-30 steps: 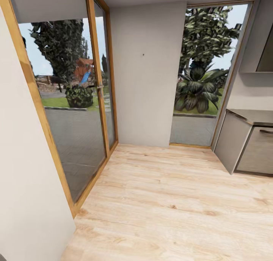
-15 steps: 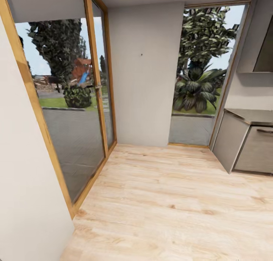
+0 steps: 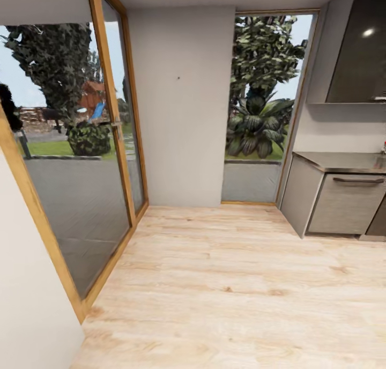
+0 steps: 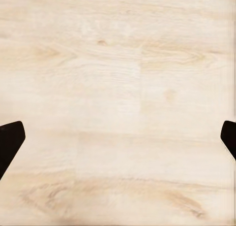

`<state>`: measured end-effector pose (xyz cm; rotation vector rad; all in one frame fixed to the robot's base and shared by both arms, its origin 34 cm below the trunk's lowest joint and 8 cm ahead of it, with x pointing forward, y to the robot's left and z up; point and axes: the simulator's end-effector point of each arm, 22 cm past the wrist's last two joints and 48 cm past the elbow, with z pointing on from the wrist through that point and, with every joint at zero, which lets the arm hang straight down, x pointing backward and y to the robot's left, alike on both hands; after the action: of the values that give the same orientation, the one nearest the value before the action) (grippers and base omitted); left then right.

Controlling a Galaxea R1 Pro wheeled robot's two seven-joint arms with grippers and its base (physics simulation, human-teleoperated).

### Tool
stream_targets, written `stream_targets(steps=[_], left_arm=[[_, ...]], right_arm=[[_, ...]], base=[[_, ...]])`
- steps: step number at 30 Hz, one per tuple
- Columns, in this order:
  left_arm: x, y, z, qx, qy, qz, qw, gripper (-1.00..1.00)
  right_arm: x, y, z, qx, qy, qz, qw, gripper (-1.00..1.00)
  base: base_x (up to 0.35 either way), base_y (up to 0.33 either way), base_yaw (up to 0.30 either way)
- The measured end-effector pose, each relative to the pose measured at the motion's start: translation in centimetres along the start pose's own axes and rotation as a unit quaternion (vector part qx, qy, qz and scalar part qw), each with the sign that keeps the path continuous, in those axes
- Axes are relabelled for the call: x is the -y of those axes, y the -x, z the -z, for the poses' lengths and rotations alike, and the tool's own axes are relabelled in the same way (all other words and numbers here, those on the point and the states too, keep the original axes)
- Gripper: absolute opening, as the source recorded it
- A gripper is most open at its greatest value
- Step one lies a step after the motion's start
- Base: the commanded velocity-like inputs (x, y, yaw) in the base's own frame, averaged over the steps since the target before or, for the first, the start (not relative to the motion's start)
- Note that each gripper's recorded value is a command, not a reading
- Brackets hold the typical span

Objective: Pick up the poster from the kitchen countertop and hang it on one of the wall nails in the kitchen.

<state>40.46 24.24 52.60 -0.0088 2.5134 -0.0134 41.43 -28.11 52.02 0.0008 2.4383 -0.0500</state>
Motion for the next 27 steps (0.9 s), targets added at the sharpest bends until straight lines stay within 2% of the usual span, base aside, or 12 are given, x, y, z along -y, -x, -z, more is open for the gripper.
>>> stream_targets(steps=[12,20,27], left_arm=[[0.0,0.0,0.0,0.000,0.000,0.000,1.0000,1.00],[0.0,0.0,0.0,0.000,0.000,0.000,1.0000,1.00],[0.0,0.0,0.0,0.001,0.000,0.000,1.0000,1.00]], right_arm=[[0.0,0.1,0.0,0.001,0.000,0.001,1.0000,1.00],[0.3,-0.9,0.2,-0.009,-0.001,0.005,0.9999,1.00],[0.4,-1.3,0.2,-0.013,-0.001,0.005,0.9999,1.00]], base=[[0.112,-0.269,-0.158],[0.176,-0.264,-0.028],[0.276,-0.135,-0.006]])
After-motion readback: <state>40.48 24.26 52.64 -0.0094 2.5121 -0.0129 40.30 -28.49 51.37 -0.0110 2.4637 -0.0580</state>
